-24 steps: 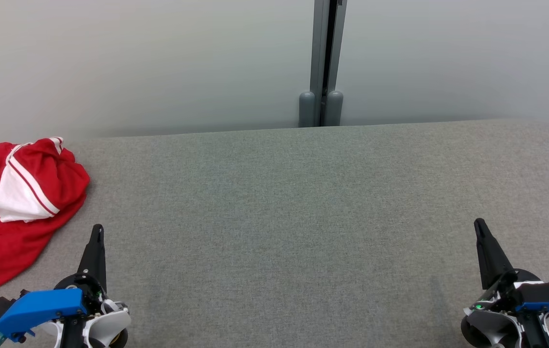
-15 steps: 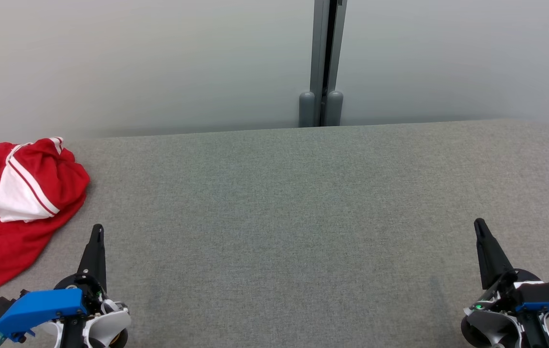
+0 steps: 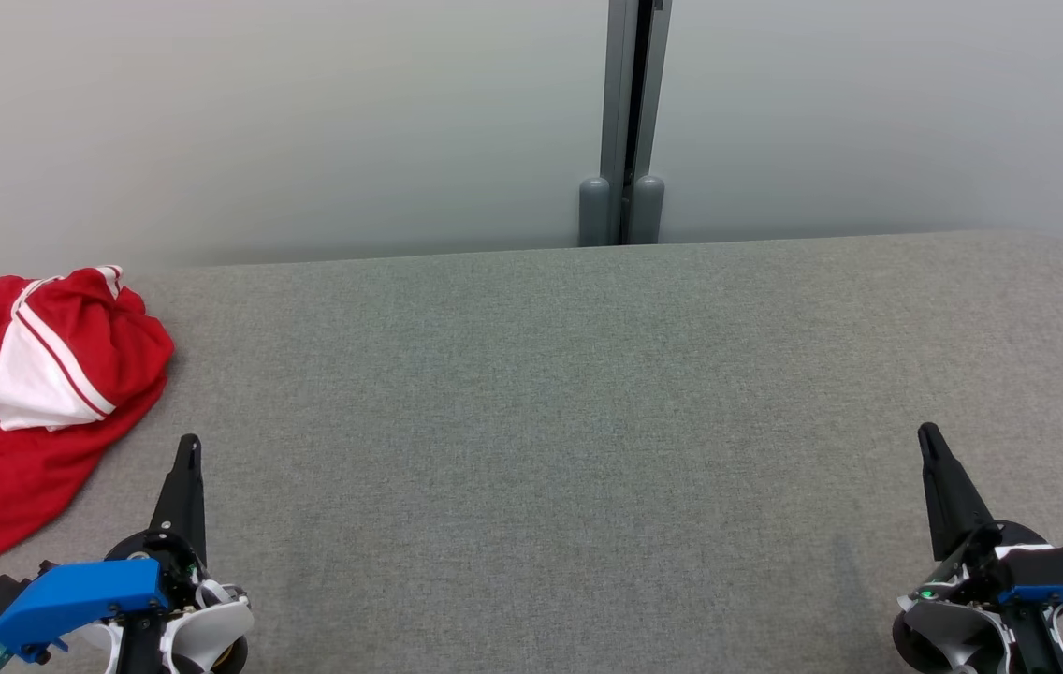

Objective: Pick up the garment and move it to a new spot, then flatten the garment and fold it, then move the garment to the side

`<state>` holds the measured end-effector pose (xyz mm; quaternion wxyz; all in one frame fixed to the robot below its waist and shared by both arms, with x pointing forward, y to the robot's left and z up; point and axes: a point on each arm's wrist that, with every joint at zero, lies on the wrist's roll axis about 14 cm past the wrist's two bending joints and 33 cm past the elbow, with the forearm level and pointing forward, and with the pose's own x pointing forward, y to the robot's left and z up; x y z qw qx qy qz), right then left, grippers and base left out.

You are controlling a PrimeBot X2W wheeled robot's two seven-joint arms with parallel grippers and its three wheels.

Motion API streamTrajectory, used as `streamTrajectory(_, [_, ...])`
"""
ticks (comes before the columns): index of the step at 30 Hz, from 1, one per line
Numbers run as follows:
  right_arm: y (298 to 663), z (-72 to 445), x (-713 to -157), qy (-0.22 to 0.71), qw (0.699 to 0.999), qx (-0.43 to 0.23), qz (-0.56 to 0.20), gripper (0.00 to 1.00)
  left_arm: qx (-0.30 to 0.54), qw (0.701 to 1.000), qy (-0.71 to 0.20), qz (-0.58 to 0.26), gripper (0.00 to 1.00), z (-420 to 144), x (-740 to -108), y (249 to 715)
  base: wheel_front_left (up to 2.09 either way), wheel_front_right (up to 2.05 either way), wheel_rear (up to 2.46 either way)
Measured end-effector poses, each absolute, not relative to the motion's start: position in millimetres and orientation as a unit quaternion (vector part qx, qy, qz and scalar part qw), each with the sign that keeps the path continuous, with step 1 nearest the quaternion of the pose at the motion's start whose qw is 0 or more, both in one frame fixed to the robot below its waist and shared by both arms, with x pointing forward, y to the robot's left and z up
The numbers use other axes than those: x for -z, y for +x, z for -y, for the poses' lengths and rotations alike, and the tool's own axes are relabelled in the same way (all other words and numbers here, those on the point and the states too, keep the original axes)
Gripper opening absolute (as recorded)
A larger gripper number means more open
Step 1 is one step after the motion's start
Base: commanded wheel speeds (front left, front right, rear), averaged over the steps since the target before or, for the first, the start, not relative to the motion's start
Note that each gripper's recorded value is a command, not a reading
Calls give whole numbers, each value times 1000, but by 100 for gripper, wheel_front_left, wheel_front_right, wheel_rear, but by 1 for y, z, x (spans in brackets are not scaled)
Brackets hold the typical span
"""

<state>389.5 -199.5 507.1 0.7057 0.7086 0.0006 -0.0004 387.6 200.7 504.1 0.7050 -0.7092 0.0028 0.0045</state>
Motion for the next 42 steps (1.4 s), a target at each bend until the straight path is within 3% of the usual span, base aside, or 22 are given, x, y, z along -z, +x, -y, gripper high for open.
streamTrajectory(28, [390, 199, -507, 709, 706, 0, -1, 0, -4, 705, -709, -3, 0, -201, -504, 388, 0, 0, 0])
streamTrajectory(29, [389, 199, -506, 709, 705, 2, -2, 100, -6, 705, -709, -4, 100, -201, -503, 387, 0, 0, 0])
streamTrajectory(35, [380, 196, -481, 712, 701, 28, -28, 100, -46, 698, -713, -39, 100, -199, -467, 369, 0, 0, 0])
streamTrajectory(42, [379, 192, -480, 706, 707, 31, -27, 100, -43, 703, -710, -33, 100, -194, -471, 369, 0, 0, 0])
